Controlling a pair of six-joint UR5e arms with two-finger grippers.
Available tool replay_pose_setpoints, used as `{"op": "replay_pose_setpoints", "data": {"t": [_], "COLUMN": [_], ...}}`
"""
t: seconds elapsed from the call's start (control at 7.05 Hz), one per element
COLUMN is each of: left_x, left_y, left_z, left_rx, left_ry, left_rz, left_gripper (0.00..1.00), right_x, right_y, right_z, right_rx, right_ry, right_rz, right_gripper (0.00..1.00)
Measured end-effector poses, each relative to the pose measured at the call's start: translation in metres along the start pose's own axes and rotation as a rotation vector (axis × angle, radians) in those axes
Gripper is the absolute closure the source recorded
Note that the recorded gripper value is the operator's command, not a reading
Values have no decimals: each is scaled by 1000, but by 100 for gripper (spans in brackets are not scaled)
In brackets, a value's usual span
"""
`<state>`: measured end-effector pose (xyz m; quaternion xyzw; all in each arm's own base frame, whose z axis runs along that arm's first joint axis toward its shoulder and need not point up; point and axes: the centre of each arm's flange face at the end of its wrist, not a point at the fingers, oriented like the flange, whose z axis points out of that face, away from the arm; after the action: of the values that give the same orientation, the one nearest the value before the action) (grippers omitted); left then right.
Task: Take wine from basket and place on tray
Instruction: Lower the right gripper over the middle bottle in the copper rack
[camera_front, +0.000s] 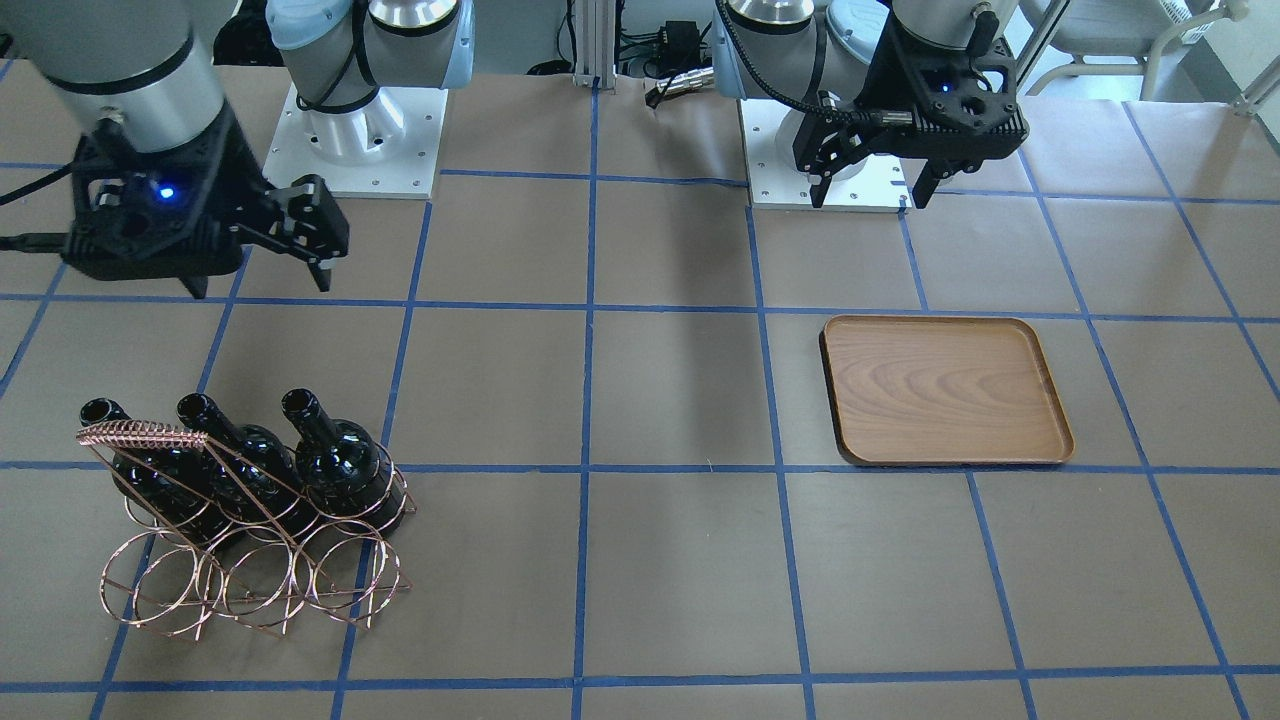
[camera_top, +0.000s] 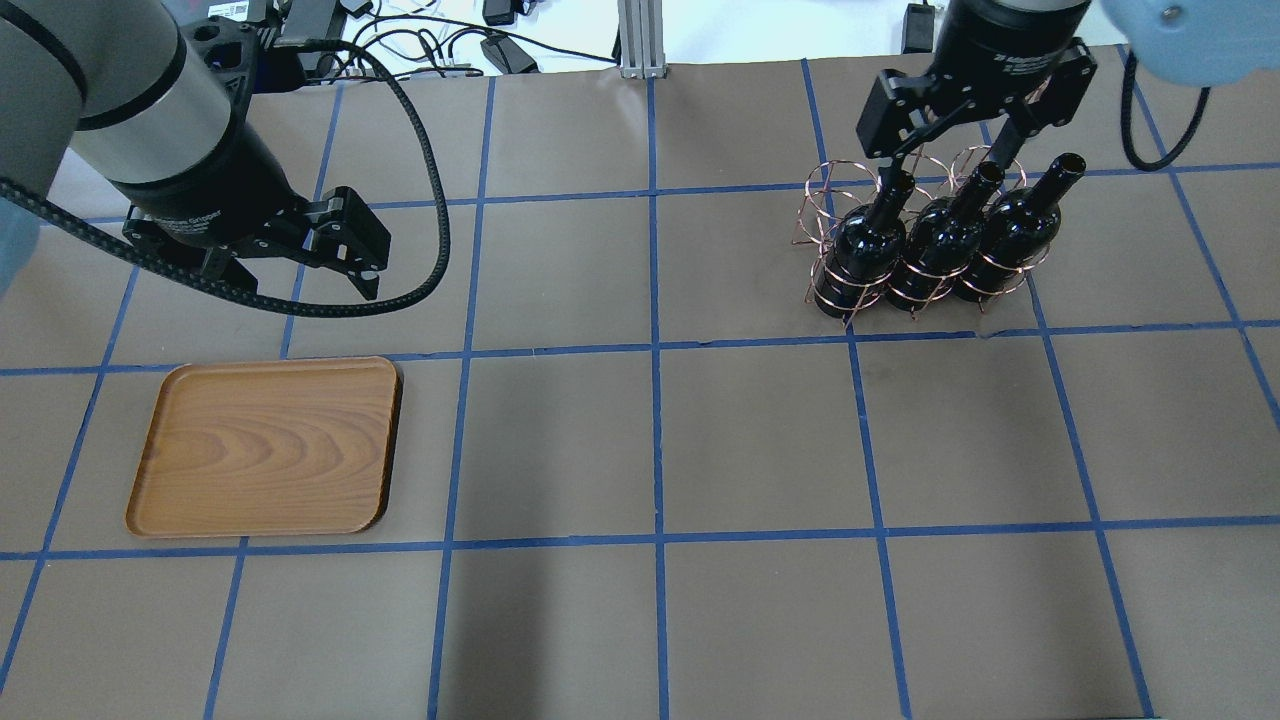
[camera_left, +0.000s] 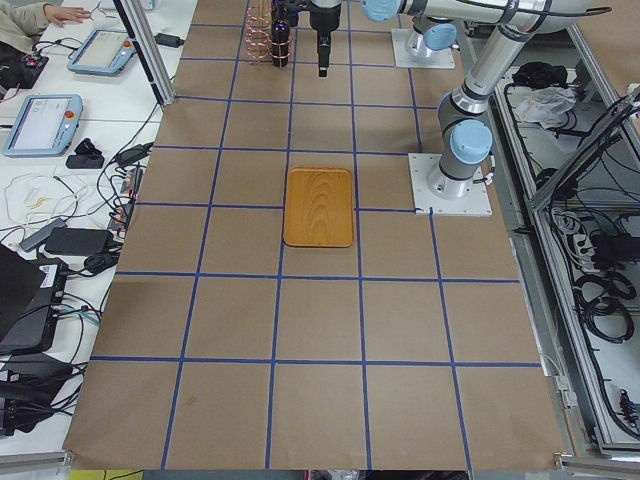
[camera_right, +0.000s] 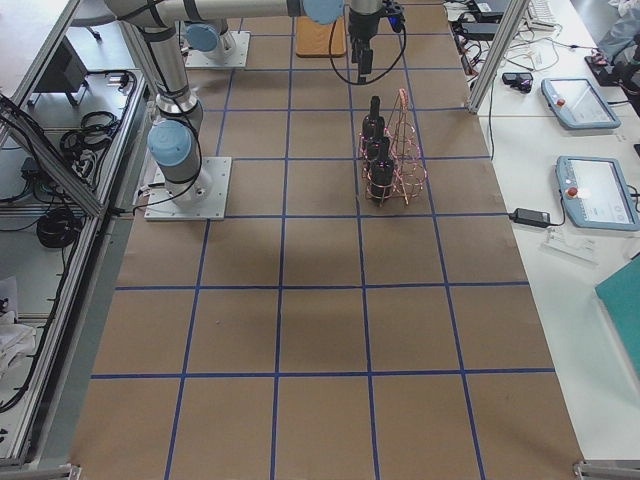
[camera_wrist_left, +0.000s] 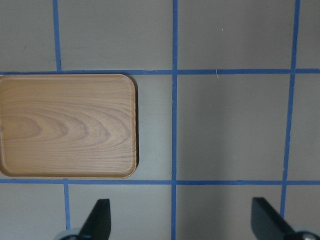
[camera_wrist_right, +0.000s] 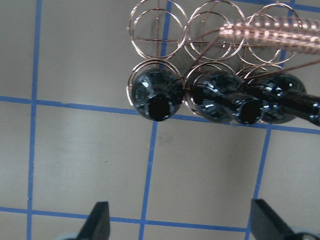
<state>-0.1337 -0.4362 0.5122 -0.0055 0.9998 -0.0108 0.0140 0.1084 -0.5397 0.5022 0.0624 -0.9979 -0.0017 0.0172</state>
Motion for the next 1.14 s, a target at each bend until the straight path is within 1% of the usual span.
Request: {"op": "replay_pose_setpoints", "data": {"t": [0.14,0.43,0.57,0.71,1.14], "left_x": [0,0,0,0,-2], "left_y": [0,0,0,1,1], "left_z": [0,1,2,3,6], "left_rx": [-1,-3,-5,-7,-12], "left_ry": [-2,-3,-3,-7,-23], "left_rz": [1,2,2,2,2], "left_gripper": [0,0,0,0,0], "right_x": [26,44,46,47,59], "right_y": [-10,-33,-40,-46,-55], "right_z": [13,44,58,69,91], "right_rx": [-13,-32,-41,-44,-65], "right_ry": [-4,-12,-16,-18,-18], "right_rz": [-9,-45,-53,-59,-66], "right_gripper": [0,0,5,12,35]}}
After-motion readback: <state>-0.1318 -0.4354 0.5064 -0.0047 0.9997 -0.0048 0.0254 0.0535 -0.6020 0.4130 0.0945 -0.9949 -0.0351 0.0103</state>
